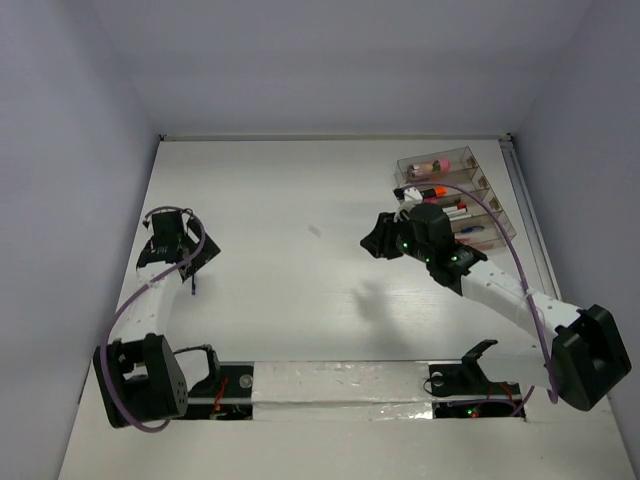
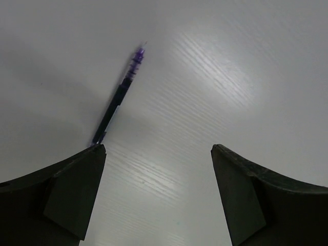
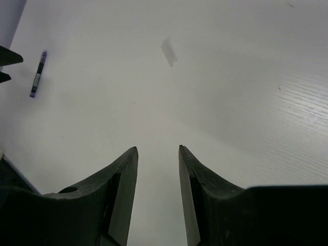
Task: Sort the stationery into containers
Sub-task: Pick up the pen from the corner of the board.
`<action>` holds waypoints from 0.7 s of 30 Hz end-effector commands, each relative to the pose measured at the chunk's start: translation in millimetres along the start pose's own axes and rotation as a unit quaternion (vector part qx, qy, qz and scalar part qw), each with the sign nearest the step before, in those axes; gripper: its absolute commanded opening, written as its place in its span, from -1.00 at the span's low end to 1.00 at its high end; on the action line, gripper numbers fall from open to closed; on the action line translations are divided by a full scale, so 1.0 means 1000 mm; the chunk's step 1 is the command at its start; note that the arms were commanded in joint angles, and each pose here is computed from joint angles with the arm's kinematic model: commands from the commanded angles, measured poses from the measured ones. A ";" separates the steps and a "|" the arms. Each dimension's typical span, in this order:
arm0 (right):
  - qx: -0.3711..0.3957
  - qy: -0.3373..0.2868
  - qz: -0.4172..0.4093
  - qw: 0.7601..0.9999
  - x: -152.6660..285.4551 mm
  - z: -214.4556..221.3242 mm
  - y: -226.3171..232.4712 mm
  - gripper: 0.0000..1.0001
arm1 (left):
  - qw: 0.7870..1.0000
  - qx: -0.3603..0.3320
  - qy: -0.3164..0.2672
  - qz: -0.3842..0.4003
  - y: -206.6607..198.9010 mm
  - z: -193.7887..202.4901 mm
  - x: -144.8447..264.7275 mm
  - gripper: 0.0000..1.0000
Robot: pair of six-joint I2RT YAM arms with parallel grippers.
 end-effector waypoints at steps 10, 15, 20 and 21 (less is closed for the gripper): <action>0.023 -0.030 -0.030 0.999 0.023 -0.001 0.007 -0.13 | 0.993 0.032 0.042 -0.110 0.020 -0.003 -0.029 0.54; 0.024 -0.039 -0.033 0.998 0.028 -0.004 0.009 -0.13 | 0.988 0.021 0.040 -0.148 0.033 0.000 -0.044 0.47; 0.024 -0.039 -0.032 0.998 0.027 -0.003 0.008 -0.13 | 0.988 0.000 0.061 -0.141 0.036 0.006 -0.058 0.02; 0.023 -0.038 -0.031 0.999 0.026 -0.003 0.008 -0.13 | 0.987 -0.007 0.076 -0.138 0.037 0.011 -0.062 -0.07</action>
Point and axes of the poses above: each gripper's point midway between its finger pads, its own x axis back along the fingers, its own y axis along the line the jaws close on, z = x × y, the point moved 7 cm from there along x, back along the fingers, and after that the axes turned 2 degrees about x, right-handed, at the moved point
